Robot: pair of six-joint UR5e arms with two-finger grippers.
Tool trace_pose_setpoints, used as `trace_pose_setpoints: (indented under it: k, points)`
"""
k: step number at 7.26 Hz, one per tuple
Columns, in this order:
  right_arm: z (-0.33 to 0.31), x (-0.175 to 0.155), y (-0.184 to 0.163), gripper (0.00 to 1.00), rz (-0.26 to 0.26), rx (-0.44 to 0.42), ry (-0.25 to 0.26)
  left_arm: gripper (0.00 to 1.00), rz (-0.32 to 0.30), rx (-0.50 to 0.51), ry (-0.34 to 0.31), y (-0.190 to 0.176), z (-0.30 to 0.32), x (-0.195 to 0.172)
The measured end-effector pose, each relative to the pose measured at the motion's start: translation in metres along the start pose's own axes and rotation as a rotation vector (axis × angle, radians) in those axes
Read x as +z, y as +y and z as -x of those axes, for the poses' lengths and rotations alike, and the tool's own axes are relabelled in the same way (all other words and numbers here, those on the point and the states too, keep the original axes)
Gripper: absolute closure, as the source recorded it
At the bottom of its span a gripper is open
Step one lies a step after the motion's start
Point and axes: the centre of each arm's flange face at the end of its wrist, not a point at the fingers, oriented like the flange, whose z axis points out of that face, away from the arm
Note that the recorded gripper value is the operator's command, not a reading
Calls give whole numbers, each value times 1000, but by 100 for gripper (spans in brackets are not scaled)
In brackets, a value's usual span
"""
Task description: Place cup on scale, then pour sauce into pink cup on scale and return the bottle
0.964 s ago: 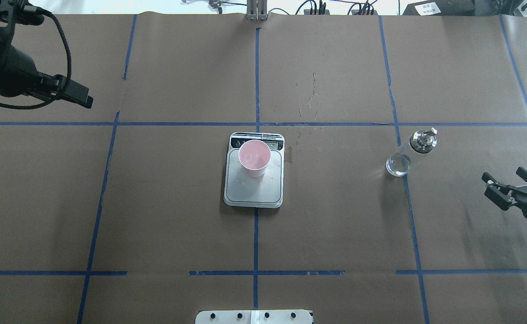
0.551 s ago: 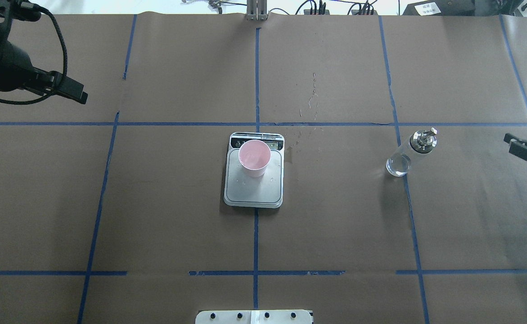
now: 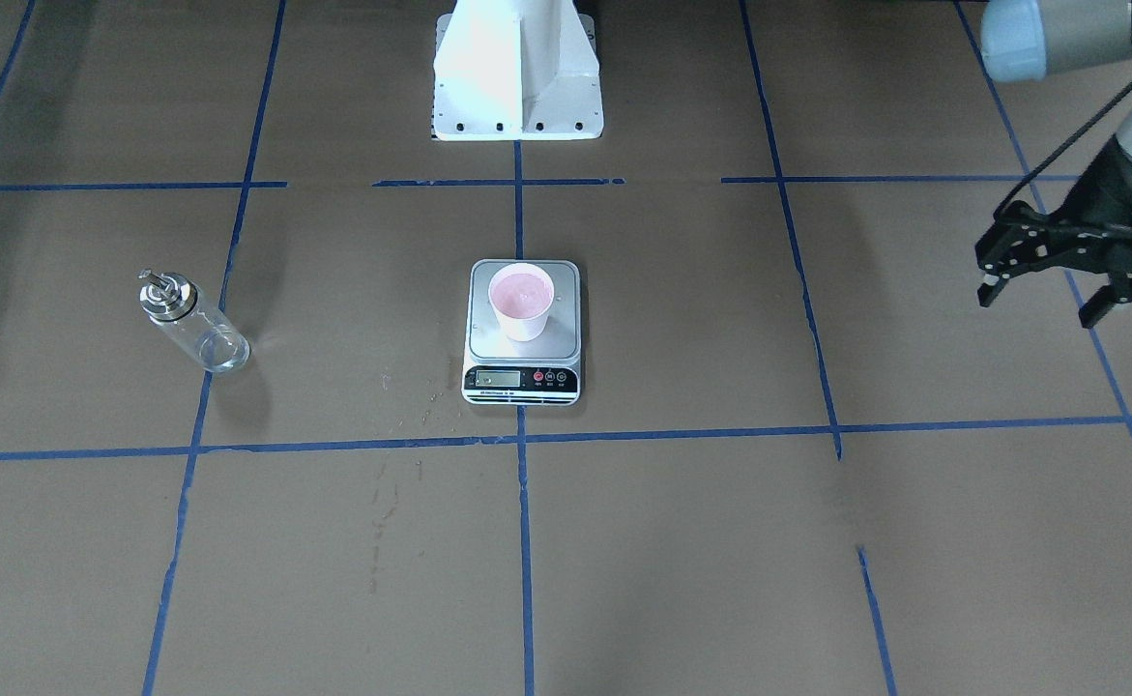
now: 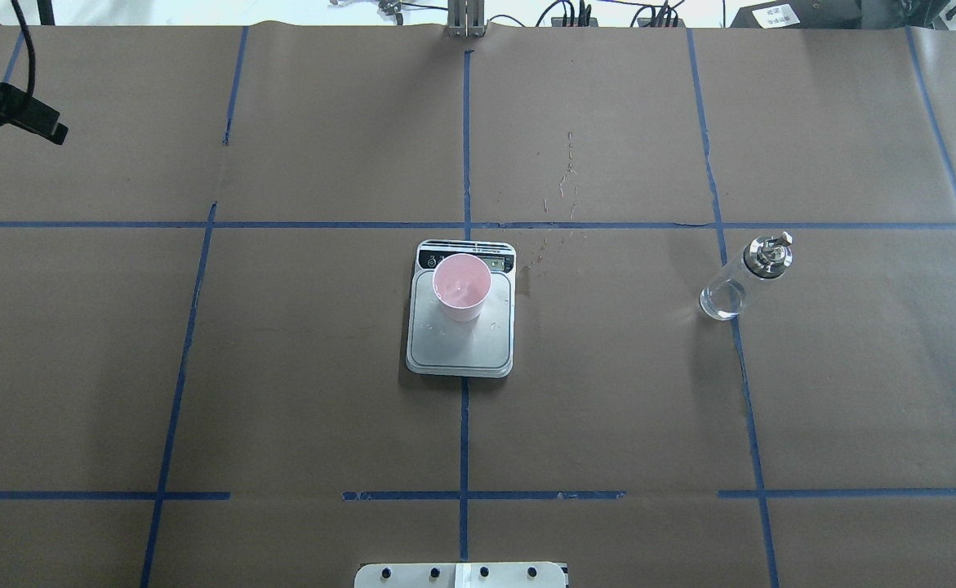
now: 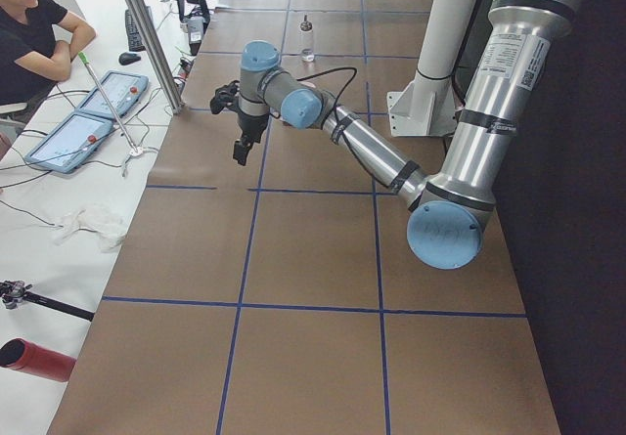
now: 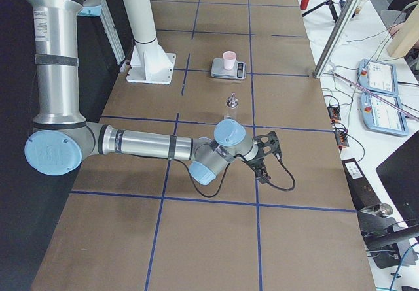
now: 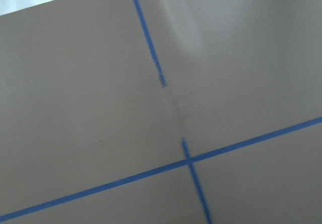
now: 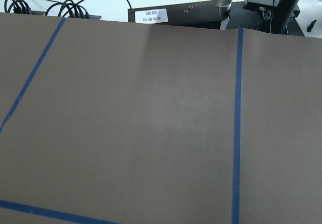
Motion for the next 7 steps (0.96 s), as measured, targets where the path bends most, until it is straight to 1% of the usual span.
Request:
trace_pose_setpoints:
  k: [1, 2, 3, 4, 5, 6, 7]
  points:
    - [-18, -15, -8, 0, 92, 10, -36, 0, 28, 13, 23, 4, 64, -1]
    - [-31, -21, -12, 0, 166, -5, -58, 0, 52, 27, 35, 17, 139, 0]
    - [-40, -21, -14, 0, 236, -38, -64, 0, 79, 45, 34, 37, 213, 8]
    - [-47, -19, -17, 0, 304, -91, -62, 0, 112, 51, 37, 58, 268, 22]
    - [-54, -21, -20, 0, 365, -144, -54, 0, 143, 31, 43, 74, 295, 33]
    - [-56, -27, -24, 0, 416, -167, -51, 0, 173, -11, 49, 84, 306, 38]
    - [-55, -35, -30, 0, 446, -163, -43, 0, 191, -58, 49, 85, 305, 36]
